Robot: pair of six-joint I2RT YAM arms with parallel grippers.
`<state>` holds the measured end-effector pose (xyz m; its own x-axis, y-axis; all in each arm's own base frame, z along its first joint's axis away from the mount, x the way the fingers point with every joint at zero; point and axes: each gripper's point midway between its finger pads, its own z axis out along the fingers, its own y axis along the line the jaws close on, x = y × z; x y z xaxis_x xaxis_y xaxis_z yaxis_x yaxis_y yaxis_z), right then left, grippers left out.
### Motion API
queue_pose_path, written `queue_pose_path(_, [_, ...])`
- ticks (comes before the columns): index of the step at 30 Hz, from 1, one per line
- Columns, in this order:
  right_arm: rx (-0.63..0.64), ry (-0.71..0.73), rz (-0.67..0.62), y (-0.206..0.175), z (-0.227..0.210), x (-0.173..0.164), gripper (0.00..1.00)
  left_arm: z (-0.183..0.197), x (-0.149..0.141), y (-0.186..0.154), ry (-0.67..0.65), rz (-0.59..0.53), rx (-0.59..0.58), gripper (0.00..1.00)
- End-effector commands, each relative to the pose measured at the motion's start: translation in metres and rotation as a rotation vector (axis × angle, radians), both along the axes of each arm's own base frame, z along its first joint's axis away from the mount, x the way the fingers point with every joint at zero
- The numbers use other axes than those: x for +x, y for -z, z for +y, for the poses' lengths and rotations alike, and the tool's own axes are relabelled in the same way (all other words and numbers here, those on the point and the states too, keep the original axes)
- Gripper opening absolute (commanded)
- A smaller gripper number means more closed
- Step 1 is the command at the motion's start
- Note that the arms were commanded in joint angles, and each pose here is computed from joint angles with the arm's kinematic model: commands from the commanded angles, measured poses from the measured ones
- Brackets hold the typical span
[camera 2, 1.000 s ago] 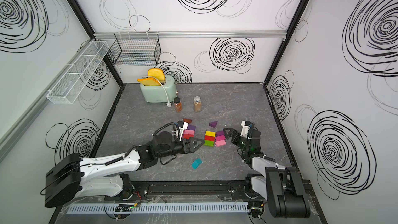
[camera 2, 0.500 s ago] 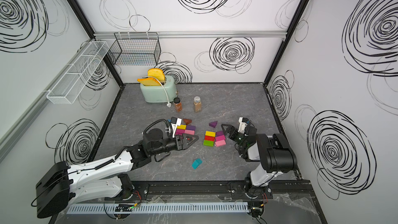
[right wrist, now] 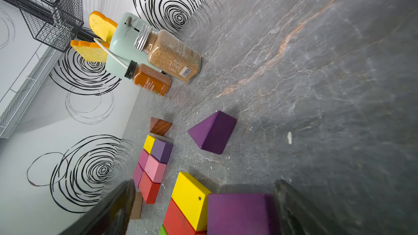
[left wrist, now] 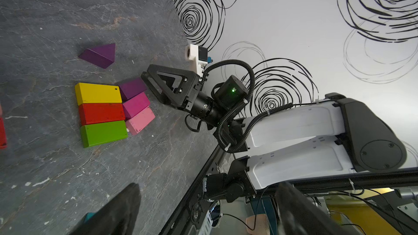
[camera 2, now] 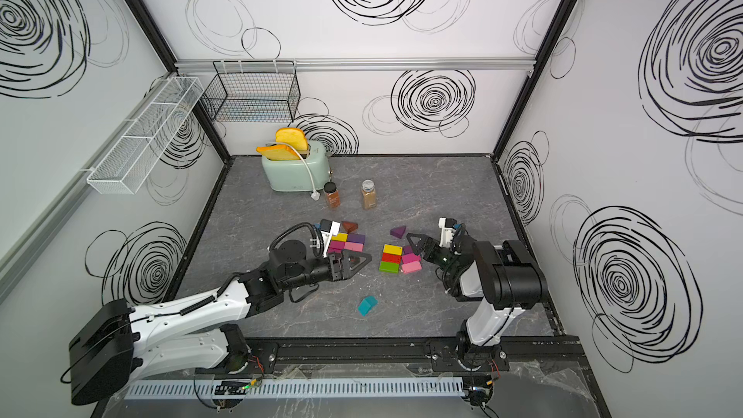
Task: Assemble a piece of candy with building blocks
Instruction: Assemble the building blocks at the center of the board.
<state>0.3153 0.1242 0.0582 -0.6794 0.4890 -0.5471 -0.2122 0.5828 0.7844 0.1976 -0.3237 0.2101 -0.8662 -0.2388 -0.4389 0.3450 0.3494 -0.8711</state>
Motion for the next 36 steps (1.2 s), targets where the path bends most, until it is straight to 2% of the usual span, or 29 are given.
queue_pose_path(1, [-0.004, -0.028, 0.039, 0.008, 0.005, -0.016, 0.99, 0.0, -0.001, -0.009, -0.005, -0.026, -0.037, 0.98])
queue_pose_path(11, [-0.057, -0.022, 0.064, 0.007, 0.006, -0.029, 0.99, 0.004, -0.002, -0.004, -0.011, -0.02, -0.037, 0.98])
queue_pose_path(19, [-0.16, 0.026, 0.112, 0.003, -0.004, -0.024, 0.99, 0.008, -0.003, -0.004, -0.012, -0.028, -0.034, 0.99])
queue_pose_path(21, [-0.266, 0.031, 0.152, 0.001, -0.005, -0.021, 0.99, 0.011, -0.003, 0.0, -0.015, -0.025, -0.027, 0.99])
queue_pose_path(25, [-0.553, -0.022, 0.174, -0.025, 0.002, -0.018, 0.99, 0.021, -0.007, 0.009, -0.021, -0.025, 0.01, 0.99])
queue_pose_path(30, [-0.774, -0.124, 0.176, -0.055, 0.009, -0.017, 0.99, 0.043, -0.014, 0.028, -0.017, -0.032, 0.128, 0.98])
queue_pose_path(33, [-0.937, -0.259, 0.128, -0.061, 0.02, -0.014, 0.99, 0.06, -0.021, 0.037, -0.01, -0.013, 0.139, 0.98])
queue_pose_path(36, [-1.058, -0.395, 0.13, -0.05, 0.022, -0.013, 0.99, 0.076, -0.027, 0.043, -0.009, 0.012, 0.128, 0.98])
